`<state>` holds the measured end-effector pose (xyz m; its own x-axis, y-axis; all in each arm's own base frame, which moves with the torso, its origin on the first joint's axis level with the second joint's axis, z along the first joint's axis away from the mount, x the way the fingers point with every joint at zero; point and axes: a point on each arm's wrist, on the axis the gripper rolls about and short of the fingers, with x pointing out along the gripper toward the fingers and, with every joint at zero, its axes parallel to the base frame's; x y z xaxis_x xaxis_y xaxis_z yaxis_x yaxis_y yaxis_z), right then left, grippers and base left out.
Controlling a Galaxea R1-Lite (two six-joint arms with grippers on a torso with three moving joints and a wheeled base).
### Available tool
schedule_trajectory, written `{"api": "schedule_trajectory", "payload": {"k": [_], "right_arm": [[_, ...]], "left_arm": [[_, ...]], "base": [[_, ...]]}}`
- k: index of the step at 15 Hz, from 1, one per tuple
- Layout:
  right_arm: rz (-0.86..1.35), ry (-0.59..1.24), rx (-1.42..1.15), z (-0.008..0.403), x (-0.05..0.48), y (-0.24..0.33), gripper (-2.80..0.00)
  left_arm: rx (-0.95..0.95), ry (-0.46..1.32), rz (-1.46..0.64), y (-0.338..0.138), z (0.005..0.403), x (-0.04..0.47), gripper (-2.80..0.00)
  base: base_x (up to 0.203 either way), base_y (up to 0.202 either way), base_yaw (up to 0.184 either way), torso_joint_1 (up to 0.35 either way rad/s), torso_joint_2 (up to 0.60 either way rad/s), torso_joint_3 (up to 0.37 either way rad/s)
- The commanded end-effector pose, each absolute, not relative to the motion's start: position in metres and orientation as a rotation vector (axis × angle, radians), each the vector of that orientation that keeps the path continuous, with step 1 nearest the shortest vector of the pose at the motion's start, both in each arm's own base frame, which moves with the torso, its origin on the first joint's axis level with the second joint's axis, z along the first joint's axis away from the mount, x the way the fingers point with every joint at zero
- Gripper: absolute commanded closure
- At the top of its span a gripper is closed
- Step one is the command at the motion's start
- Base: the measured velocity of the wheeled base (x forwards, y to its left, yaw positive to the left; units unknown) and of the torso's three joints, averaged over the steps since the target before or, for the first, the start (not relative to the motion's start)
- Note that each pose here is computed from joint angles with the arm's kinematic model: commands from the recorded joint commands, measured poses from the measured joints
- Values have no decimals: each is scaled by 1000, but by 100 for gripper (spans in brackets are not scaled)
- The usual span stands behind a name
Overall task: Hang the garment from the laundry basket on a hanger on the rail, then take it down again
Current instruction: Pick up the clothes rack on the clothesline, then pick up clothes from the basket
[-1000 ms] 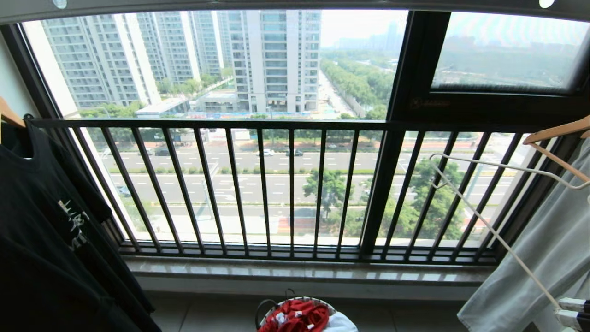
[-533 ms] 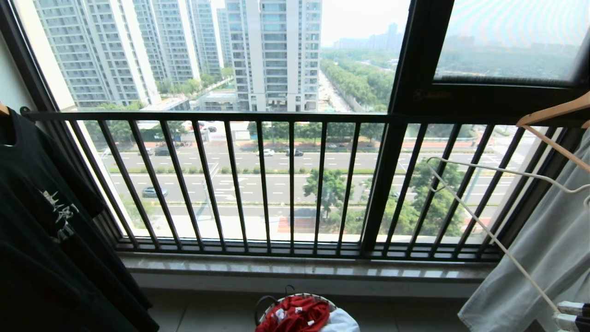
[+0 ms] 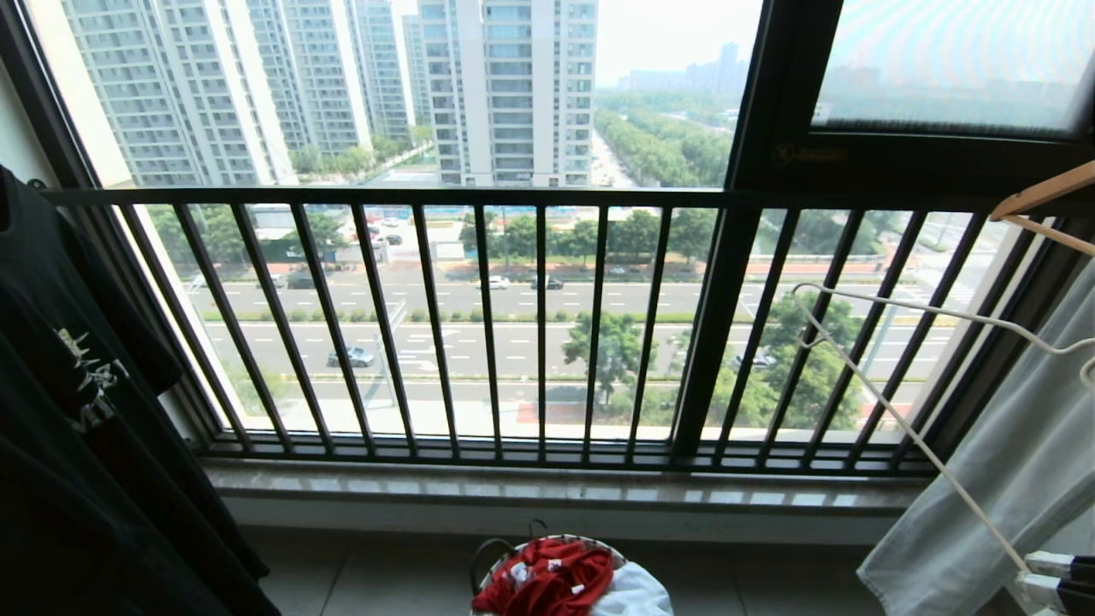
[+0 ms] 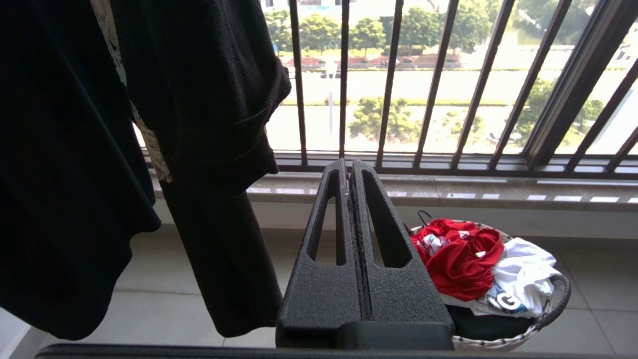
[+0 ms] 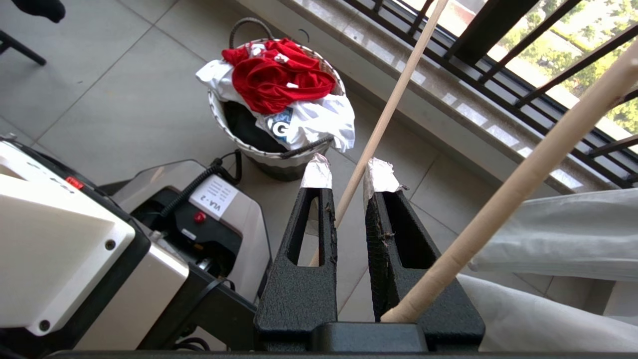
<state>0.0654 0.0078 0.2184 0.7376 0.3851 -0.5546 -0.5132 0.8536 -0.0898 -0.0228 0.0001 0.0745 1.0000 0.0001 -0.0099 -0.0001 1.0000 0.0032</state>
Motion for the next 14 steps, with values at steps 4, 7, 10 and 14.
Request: {"api": "schedule_trajectory", "payload": {"k": [4, 7, 10, 14], "right_arm": [[503, 562, -243, 215, 65, 8, 0], [503, 562, -243, 215, 65, 8, 0], [503, 560, -243, 213, 62, 8, 0], [503, 561, -244, 210, 60, 8, 0]], "left_arm": [[5, 9, 0, 0, 75, -23, 0], [3, 9, 0, 0, 75, -23, 0], [3, 9, 0, 0, 75, -23, 0], [4, 9, 0, 0, 75, -23, 0]], "base": [[0, 0, 0, -178, 399, 224], [0, 0, 0, -235, 530, 296], [0, 0, 0, -231, 542, 312], [0, 0, 0, -214, 526, 306]]}}
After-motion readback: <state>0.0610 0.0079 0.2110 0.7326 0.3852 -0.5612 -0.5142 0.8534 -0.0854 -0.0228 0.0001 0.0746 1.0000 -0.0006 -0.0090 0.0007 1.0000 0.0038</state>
